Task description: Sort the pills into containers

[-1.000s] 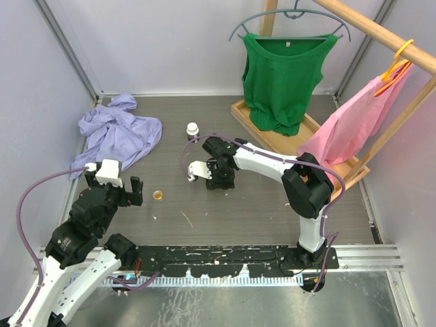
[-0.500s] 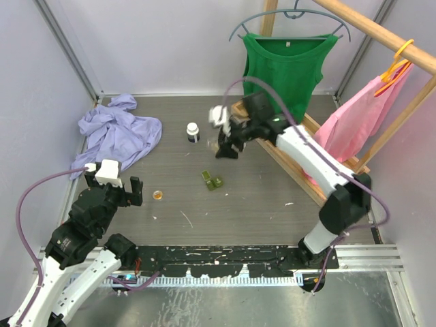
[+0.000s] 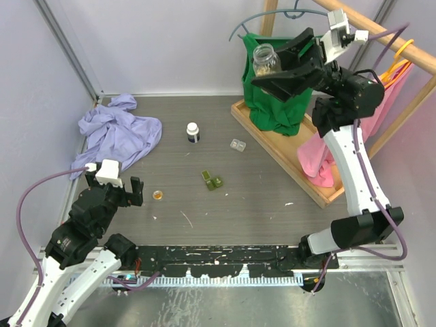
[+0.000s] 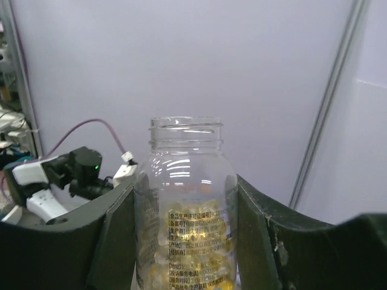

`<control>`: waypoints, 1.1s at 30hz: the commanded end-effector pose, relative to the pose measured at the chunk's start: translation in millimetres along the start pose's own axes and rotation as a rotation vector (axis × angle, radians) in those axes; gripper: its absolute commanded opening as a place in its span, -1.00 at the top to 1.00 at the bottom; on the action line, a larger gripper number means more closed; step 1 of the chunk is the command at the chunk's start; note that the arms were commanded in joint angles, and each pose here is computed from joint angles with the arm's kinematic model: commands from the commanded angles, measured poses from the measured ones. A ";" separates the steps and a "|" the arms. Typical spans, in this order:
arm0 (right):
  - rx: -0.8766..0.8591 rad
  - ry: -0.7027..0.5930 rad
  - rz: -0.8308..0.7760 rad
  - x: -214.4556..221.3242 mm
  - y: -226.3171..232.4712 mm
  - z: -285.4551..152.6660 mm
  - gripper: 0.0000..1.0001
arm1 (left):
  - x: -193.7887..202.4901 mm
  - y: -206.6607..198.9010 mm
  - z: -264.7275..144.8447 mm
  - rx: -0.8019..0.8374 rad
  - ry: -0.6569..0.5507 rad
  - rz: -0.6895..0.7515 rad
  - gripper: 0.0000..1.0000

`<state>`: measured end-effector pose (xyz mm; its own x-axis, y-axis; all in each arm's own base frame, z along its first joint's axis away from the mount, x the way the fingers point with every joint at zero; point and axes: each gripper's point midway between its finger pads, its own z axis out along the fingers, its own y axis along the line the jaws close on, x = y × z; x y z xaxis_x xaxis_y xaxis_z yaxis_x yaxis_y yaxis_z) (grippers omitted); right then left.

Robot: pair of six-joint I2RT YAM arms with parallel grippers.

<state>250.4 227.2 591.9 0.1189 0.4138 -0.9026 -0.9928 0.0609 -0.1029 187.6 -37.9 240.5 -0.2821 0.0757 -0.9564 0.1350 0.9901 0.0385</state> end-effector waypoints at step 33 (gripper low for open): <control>-0.213 1.088 -0.118 477.8 4.0 -177.9 0.95 | -13.7 -10.5 4.4 0.048 -0.046 -0.012 -0.96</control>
<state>283.6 259.3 82.1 0.1204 -0.5805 -0.8053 -0.9917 -0.1064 -0.0716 187.6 -44.3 239.6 -0.2859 0.0770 -0.9551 0.1671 0.9855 0.0294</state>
